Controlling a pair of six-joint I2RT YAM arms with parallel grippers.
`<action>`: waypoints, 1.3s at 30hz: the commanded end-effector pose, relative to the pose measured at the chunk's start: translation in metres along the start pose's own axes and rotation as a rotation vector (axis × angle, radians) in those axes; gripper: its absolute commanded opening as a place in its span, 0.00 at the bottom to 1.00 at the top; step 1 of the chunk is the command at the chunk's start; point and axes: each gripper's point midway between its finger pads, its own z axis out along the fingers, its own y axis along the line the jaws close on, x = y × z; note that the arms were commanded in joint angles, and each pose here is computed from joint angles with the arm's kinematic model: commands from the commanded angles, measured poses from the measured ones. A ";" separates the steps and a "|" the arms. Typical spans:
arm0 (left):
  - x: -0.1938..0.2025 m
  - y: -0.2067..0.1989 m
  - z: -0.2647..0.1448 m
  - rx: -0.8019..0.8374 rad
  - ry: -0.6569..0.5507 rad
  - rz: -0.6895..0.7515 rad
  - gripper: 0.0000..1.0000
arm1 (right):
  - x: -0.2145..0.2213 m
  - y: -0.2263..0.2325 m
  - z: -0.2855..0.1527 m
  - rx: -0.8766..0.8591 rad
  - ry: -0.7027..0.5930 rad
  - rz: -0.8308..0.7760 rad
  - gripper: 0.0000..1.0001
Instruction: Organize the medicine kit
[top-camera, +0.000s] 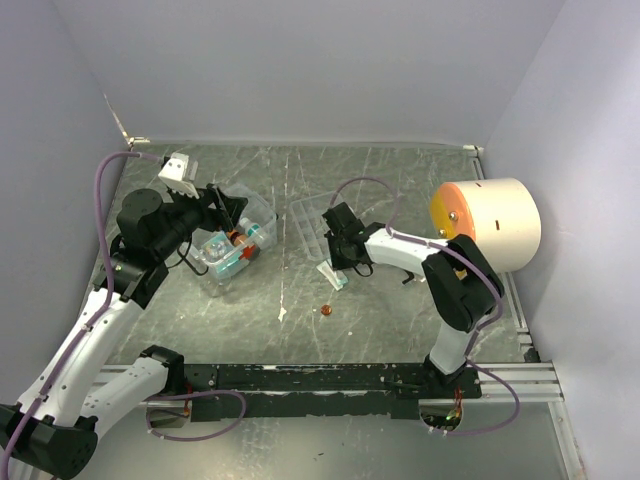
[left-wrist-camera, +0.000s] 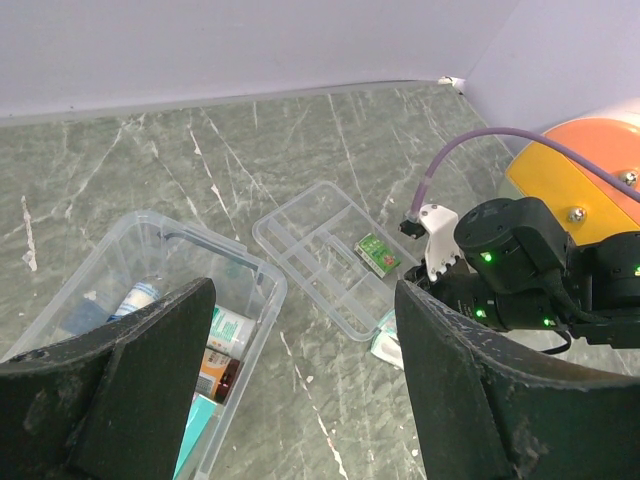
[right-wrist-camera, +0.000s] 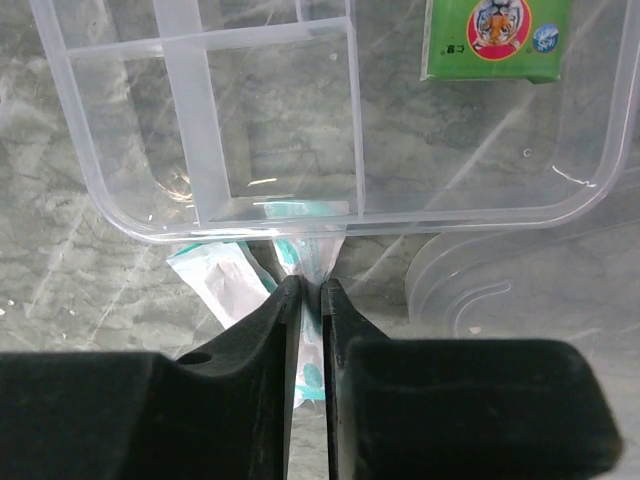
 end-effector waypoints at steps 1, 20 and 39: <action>-0.009 -0.003 -0.004 0.016 -0.041 0.018 0.83 | -0.003 -0.002 -0.007 0.009 -0.028 0.042 0.11; -0.014 -0.004 -0.010 0.015 -0.067 0.010 0.83 | -0.122 -0.006 -0.076 0.005 -0.522 0.506 0.00; -0.017 -0.004 -0.013 0.019 -0.087 0.005 0.84 | -0.219 -0.024 -0.003 0.156 -0.766 1.026 0.01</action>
